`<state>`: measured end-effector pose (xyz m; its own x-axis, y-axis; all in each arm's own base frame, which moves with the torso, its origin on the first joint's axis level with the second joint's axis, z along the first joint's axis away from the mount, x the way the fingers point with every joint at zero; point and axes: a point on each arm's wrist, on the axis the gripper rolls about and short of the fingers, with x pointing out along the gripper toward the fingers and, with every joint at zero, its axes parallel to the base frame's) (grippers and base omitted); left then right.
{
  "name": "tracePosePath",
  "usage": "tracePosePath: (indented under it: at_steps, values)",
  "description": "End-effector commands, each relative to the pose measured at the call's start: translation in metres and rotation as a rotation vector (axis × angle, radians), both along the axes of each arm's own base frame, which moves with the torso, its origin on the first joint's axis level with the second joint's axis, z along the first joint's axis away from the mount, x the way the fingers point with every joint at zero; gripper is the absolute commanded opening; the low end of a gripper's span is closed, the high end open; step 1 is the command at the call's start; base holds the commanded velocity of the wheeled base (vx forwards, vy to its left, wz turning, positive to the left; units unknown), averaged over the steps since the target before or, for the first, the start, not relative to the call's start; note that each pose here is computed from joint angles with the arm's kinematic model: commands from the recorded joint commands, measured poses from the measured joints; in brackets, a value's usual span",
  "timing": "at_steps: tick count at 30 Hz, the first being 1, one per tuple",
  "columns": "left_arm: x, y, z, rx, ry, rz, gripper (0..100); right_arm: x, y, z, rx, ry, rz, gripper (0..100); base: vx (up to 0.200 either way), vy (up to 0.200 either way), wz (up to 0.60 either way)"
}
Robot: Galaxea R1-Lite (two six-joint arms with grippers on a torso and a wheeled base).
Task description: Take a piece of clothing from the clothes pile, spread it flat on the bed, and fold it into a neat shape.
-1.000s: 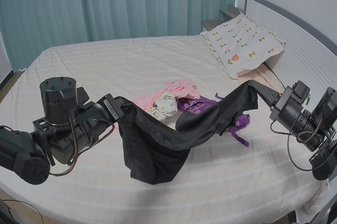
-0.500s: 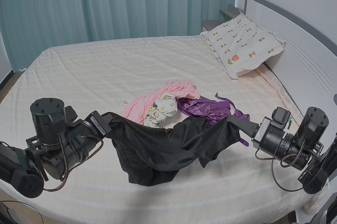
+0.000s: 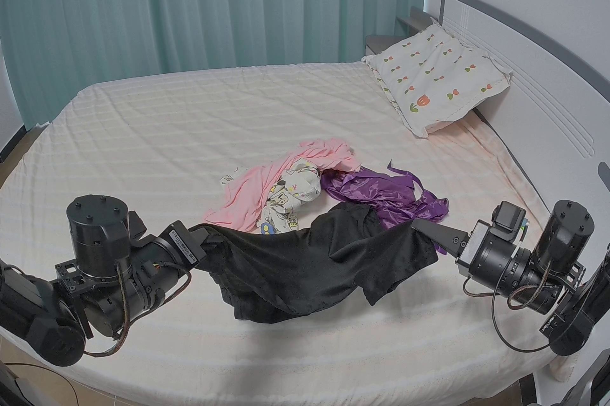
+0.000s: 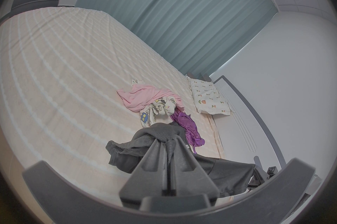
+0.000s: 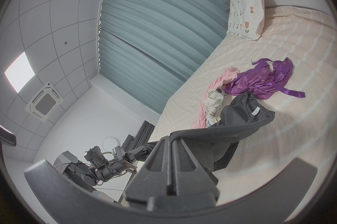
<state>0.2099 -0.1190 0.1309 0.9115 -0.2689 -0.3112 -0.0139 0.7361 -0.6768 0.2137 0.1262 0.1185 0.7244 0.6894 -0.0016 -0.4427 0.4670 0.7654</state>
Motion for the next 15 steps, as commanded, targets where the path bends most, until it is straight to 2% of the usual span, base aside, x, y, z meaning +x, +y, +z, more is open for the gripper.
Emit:
tracePosePath:
  at_steps: [1,5,15]
  values:
    - [0.002,-0.0004,-0.0007,0.0,0.002,0.007,0,0.0002,0.0004,-0.0002,0.002,-0.004,0.002,0,0.0,0.0,0.0]
    - [0.0004,0.0008,-0.0039,0.023,0.009,0.011,0,-0.0012,0.0032,-0.0017,-0.001,0.001,0.014,0,0.0,0.0,0.0]
    - [-0.0019,0.0011,-0.0015,0.013,0.006,0.001,0,-0.0024,0.0043,-0.0032,-0.006,0.007,0.022,0,0.0,0.0,0.0]
